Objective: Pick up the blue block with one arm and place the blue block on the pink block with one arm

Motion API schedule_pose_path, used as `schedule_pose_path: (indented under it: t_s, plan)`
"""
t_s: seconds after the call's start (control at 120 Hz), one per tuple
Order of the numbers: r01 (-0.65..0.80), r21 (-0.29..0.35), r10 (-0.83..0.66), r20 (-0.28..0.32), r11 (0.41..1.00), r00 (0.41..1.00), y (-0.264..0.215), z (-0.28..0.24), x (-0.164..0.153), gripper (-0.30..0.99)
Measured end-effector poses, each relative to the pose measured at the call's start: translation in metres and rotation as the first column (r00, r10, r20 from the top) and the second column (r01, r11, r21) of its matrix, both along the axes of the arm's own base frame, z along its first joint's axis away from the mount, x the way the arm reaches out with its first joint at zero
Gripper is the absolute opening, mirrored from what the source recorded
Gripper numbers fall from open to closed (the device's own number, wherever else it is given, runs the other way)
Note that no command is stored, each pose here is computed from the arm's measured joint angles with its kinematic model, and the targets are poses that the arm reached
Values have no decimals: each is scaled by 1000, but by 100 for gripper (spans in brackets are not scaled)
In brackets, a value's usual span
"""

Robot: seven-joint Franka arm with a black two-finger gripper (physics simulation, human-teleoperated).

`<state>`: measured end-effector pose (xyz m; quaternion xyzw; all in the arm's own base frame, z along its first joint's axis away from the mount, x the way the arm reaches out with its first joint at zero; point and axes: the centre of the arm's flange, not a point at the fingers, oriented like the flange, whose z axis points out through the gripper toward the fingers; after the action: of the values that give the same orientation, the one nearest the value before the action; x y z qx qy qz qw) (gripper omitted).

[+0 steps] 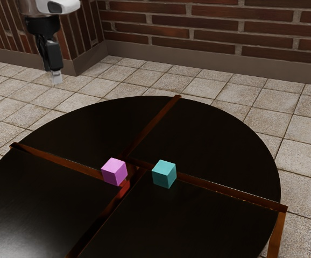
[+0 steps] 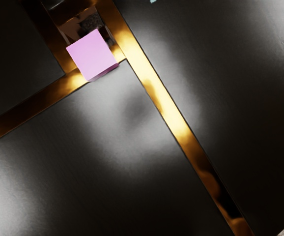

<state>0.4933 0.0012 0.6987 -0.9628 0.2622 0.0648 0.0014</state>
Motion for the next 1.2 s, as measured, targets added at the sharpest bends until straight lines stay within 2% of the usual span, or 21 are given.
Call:
schedule_pose_path:
  t_s: [0.133, 0.2, 0.258, 0.333, 0.4, 0.483, 0.542, 0.708, 0.85, 1.025, 1.2]
  plan:
    - [79, -3, -79, 62, 997, 995, -15, 9, 0, 69]
    - [137, 4, -137, 59, 991, 989, -37, 7, -23, 69]
    - [244, 35, -247, 82, 969, 966, -87, 17, -54, 69]
    - [332, 59, -334, 36, 941, 942, -123, -2, -84, 69]
    - [393, 64, -393, -9, 917, 920, -140, -24, -90, 69]
    - [502, 42, -500, -37, 864, 865, -162, -60, -80, 69]
    - [564, -3, -564, -46, 826, 825, -169, -96, -58, 69]
    - [702, -80, -706, -17, 707, 708, -190, -150, -7, 69]
    - [776, -124, -782, 6, 618, 624, -203, -193, 23, 69]
    - [829, -146, -833, 50, 539, 551, -208, -225, 44, 69]
    - [852, -175, -854, 89, 492, 512, -207, -255, 63, 69]
